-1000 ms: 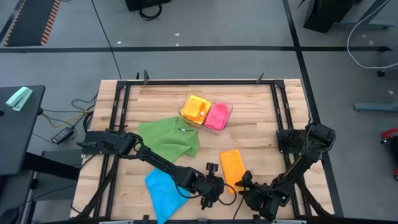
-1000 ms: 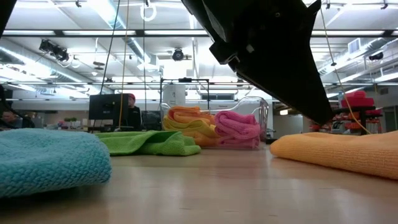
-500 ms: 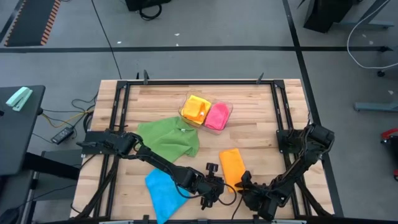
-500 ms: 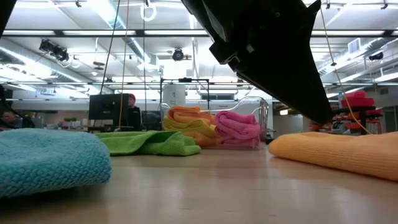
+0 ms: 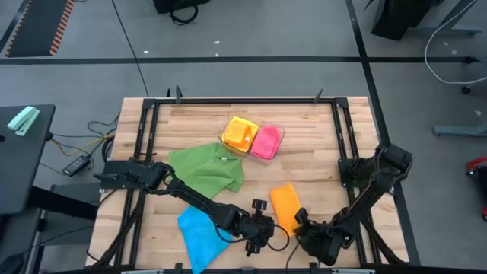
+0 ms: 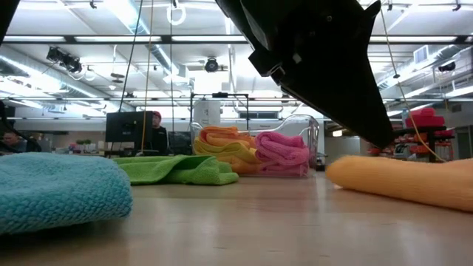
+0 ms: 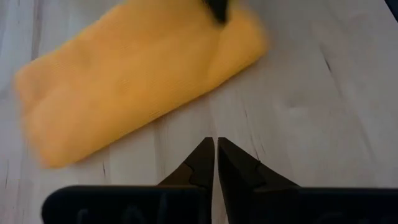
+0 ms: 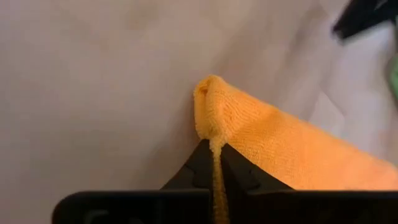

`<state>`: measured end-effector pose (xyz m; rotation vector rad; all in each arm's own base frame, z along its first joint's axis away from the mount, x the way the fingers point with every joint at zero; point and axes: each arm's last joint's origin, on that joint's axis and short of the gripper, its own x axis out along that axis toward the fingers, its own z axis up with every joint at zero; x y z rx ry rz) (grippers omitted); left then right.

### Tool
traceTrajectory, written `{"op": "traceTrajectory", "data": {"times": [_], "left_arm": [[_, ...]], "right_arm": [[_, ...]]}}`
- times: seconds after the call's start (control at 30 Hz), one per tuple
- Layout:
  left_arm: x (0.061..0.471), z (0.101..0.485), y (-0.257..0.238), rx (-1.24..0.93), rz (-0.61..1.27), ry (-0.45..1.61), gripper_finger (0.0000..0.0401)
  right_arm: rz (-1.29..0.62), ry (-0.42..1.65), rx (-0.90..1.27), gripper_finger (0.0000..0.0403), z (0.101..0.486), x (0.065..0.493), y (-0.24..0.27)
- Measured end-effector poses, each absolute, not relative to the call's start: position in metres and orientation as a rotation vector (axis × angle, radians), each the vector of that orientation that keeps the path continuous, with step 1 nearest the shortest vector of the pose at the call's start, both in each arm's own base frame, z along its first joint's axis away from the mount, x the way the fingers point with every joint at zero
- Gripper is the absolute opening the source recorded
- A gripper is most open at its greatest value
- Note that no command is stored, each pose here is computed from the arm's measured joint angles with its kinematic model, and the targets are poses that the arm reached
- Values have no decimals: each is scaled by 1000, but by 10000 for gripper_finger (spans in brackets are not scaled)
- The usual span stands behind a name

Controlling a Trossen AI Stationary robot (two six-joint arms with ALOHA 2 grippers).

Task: Fold microfiber towels
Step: Fold the orange microfiber cloth

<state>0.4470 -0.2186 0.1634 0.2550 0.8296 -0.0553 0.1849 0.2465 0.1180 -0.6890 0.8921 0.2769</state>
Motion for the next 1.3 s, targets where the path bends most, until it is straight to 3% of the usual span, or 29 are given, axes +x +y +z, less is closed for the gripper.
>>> {"op": "traceTrajectory", "data": {"times": [0.23, 0.47, 0.8, 0.93, 1.3], "left_arm": [[446, 163, -218, 253, -52, 837, 35], [446, 163, -218, 254, -52, 841, 26], [447, 164, -219, 248, -54, 825, 36], [461, 168, -216, 217, -57, 703, 34], [484, 136, -208, 240, -55, 588, 31]], "right_arm": [[508, 949, -360, 10, 158, 189, 242], [585, 1007, -128, 13, 176, 188, 239], [529, 1113, -58, 14, 158, 205, 223], [510, 1107, -24, 14, 160, 209, 220], [494, 1087, 11, 14, 165, 208, 221]]}}
